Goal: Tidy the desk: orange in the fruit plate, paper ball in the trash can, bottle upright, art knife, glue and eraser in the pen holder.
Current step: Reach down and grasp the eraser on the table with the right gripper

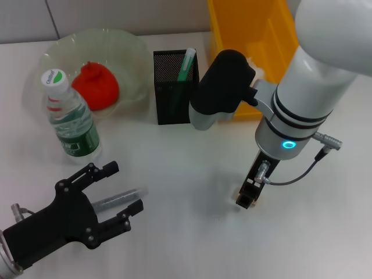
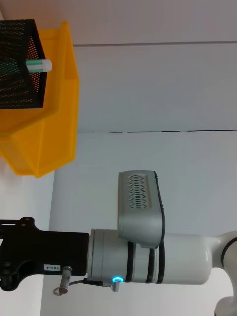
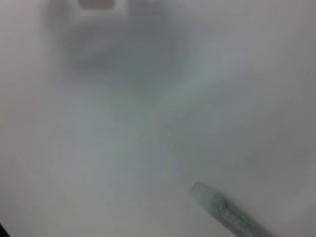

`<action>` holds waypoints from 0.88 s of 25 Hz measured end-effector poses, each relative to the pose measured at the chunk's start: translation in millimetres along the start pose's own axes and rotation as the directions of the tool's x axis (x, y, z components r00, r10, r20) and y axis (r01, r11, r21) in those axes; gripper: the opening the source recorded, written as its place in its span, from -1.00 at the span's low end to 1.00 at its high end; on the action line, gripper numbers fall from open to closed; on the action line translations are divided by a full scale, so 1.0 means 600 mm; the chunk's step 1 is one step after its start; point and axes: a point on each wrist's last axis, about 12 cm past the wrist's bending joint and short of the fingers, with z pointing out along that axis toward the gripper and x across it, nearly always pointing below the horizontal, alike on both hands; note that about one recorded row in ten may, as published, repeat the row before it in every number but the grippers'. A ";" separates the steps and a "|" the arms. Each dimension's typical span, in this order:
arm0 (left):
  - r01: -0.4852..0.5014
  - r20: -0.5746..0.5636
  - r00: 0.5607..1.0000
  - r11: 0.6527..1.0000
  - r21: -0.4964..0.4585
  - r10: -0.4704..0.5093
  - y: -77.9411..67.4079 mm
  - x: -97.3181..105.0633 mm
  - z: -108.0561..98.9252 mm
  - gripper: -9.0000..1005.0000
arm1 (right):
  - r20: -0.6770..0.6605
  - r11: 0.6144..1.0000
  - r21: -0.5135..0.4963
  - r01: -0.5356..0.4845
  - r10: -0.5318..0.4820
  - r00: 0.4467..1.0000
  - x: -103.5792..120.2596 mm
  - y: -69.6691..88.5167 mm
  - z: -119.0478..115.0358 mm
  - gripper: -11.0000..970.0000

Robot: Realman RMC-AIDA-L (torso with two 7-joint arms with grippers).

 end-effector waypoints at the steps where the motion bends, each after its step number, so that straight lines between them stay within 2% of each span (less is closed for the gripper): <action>1: 0.000 0.000 1.000 1.000 0.000 0.000 0.000 0.000 -0.001 0.44 | -0.001 1.000 0.001 -0.001 0.001 1.000 0.000 0.000 0.001 0.36; 4: 0.000 0.000 1.000 1.000 0.000 0.000 0.000 0.000 -0.001 0.44 | 0.005 1.000 0.005 0.000 0.000 1.000 -0.002 0.001 0.003 0.20; 22: -0.002 0.002 1.000 1.000 0.001 0.002 0.000 -0.001 -0.003 0.43 | -0.005 1.000 -0.021 -0.006 0.006 1.000 -0.002 0.009 0.010 0.16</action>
